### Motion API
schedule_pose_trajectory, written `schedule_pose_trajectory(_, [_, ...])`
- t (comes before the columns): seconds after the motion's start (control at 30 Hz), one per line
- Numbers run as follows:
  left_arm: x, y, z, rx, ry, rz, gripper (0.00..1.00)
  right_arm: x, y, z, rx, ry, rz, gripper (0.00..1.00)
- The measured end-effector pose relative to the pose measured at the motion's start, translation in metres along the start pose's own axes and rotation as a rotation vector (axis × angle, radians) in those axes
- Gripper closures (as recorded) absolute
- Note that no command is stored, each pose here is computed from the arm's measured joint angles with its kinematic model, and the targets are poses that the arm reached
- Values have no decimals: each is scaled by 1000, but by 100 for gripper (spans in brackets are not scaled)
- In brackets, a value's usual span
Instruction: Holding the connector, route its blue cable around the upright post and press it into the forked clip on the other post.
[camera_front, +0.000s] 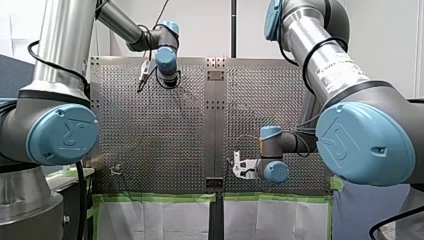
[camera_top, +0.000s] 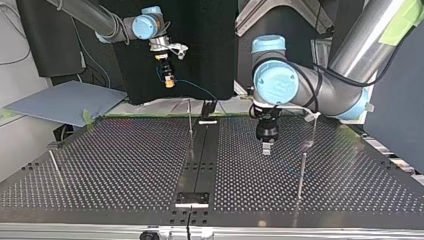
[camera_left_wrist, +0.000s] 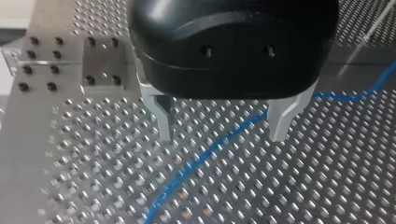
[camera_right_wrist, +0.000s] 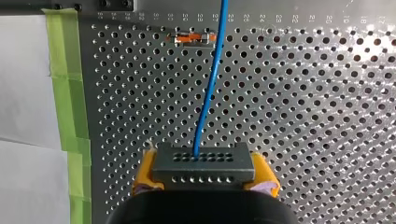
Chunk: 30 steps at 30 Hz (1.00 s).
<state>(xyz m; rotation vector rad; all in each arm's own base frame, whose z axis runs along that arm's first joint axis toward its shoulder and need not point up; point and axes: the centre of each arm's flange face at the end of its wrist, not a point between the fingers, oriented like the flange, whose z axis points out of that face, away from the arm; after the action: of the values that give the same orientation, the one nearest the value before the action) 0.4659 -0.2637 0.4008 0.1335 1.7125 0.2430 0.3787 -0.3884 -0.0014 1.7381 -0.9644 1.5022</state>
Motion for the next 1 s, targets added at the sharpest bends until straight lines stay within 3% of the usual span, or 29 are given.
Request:
schedule_pose_trajectory(0.5, [-1,2,7,-15,-34,46,2,0,-2,-1,5,0,-1,98])
schedule_pose_trajectory(0.77, [17,-6,22,-32,-9,91,2,0,-5,-1,10,-1,-2,98])
schedule_pose_trajectory(1.0, [12,-13,35,-37,-30,72,2,0,-7,-1,13,3,-1,98])
